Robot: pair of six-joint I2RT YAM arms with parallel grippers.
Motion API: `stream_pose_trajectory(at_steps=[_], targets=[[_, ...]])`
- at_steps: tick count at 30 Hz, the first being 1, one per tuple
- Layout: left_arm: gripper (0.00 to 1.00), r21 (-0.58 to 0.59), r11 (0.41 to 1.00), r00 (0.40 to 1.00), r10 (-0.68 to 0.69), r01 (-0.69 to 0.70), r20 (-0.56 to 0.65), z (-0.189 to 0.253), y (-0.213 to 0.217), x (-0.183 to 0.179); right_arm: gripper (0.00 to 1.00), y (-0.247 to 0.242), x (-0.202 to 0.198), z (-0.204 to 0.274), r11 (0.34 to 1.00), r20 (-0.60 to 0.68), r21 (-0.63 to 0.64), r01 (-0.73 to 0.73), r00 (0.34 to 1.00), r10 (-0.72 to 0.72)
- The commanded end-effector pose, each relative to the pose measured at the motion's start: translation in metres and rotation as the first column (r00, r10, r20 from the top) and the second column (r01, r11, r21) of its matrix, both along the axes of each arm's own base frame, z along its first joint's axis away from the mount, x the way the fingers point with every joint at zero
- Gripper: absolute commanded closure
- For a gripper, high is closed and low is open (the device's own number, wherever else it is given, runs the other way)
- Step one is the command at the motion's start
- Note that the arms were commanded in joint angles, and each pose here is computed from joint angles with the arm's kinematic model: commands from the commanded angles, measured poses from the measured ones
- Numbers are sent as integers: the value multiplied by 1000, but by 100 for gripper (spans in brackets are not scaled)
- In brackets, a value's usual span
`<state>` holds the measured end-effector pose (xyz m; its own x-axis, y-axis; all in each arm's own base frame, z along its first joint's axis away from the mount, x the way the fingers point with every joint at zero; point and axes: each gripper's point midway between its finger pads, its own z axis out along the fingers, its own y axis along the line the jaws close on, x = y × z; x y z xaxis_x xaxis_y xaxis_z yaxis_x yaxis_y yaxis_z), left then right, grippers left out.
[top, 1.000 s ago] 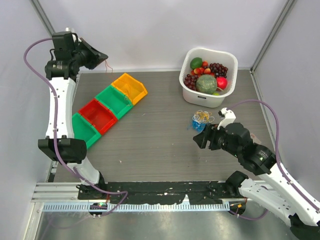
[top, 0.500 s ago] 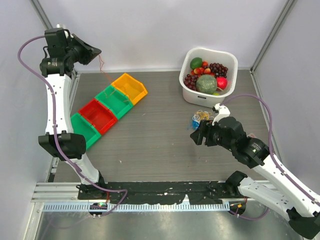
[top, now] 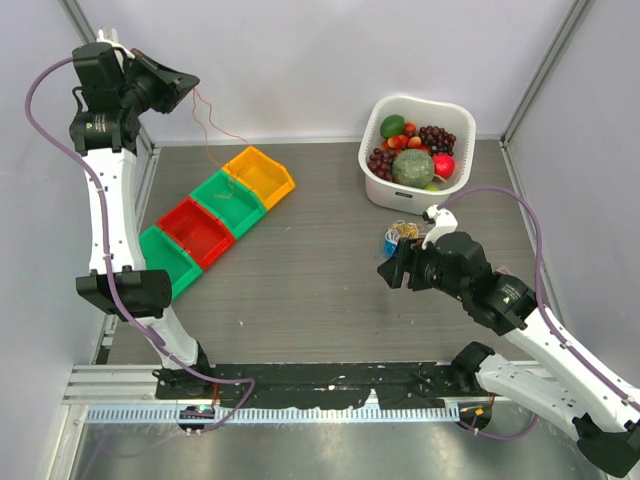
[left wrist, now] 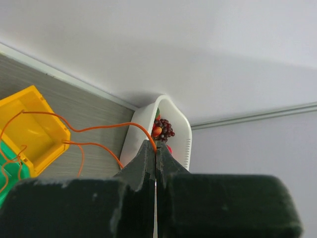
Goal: Untangle the cables
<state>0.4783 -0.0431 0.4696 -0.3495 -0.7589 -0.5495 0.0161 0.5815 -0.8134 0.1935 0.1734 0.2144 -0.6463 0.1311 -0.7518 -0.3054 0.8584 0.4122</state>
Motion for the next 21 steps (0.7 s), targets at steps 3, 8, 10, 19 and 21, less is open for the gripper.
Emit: stream_pose_trajectory(at_steps=[3, 8, 10, 19, 21], targets=[[100, -4, 1000, 998, 7, -7, 60, 19, 5, -8, 28, 8, 8, 18, 999, 56, 34, -18, 998, 16], [100, 8, 999, 999, 30, -31, 37, 7, 9, -6, 28, 4, 8, 15, 1000, 62, 28, -2, 998, 0], [100, 22, 999, 999, 36, -37, 18, 0, 12, -5, 28, 5, 8, 15, 999, 55, 32, -3, 999, 1], [100, 13, 999, 998, 41, -41, -54, -41, 14, 5, 28, 5, 10, 13, 1000, 49, 25, 3, 999, -4], [100, 18, 999, 997, 42, -41, -62, -46, 14, 6, 28, 6, 11, 14, 1000, 48, 23, -1, 999, 0]])
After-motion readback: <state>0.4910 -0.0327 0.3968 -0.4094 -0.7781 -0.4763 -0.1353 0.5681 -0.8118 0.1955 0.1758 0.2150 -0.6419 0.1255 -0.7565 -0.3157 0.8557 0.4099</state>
